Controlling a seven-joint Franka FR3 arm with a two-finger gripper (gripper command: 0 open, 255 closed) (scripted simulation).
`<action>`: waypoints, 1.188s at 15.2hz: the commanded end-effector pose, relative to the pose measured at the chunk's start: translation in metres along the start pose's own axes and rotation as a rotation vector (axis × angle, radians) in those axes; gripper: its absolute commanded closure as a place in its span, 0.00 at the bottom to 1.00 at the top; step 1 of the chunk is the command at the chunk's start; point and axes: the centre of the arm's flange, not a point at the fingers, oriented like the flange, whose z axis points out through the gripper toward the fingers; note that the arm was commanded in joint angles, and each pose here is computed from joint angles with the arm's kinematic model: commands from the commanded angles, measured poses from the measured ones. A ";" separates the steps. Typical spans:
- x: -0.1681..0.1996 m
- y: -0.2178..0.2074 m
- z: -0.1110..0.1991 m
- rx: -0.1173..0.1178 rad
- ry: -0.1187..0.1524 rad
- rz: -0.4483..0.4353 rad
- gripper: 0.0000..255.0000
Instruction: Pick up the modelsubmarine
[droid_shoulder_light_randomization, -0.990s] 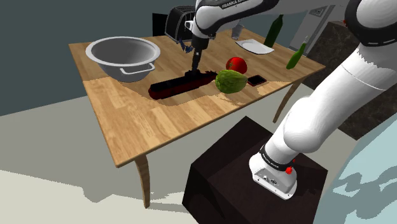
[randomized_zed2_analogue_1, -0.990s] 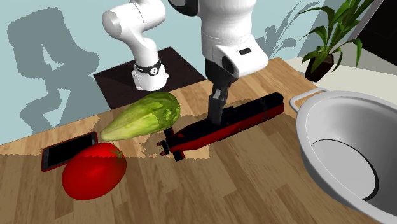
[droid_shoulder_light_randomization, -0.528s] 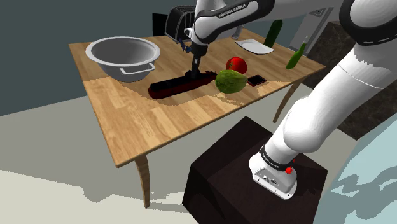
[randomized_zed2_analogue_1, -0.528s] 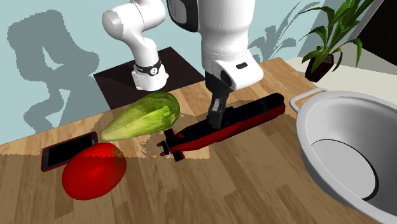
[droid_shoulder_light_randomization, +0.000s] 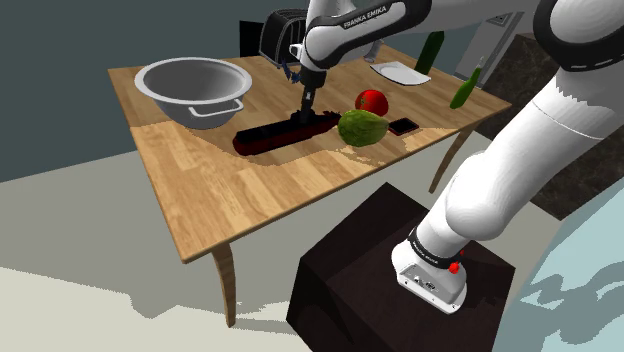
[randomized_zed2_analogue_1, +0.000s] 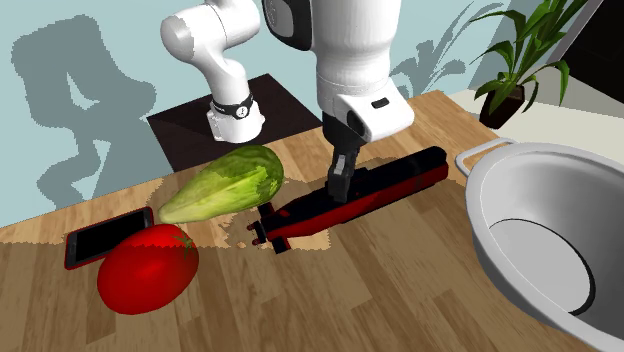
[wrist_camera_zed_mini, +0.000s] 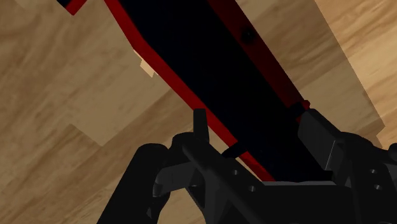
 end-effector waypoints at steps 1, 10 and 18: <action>0.000 0.000 0.001 0.001 -0.001 0.002 1.00; 0.003 0.002 -0.046 0.001 -0.001 0.002 1.00; 0.005 0.004 -0.079 0.001 -0.001 0.002 1.00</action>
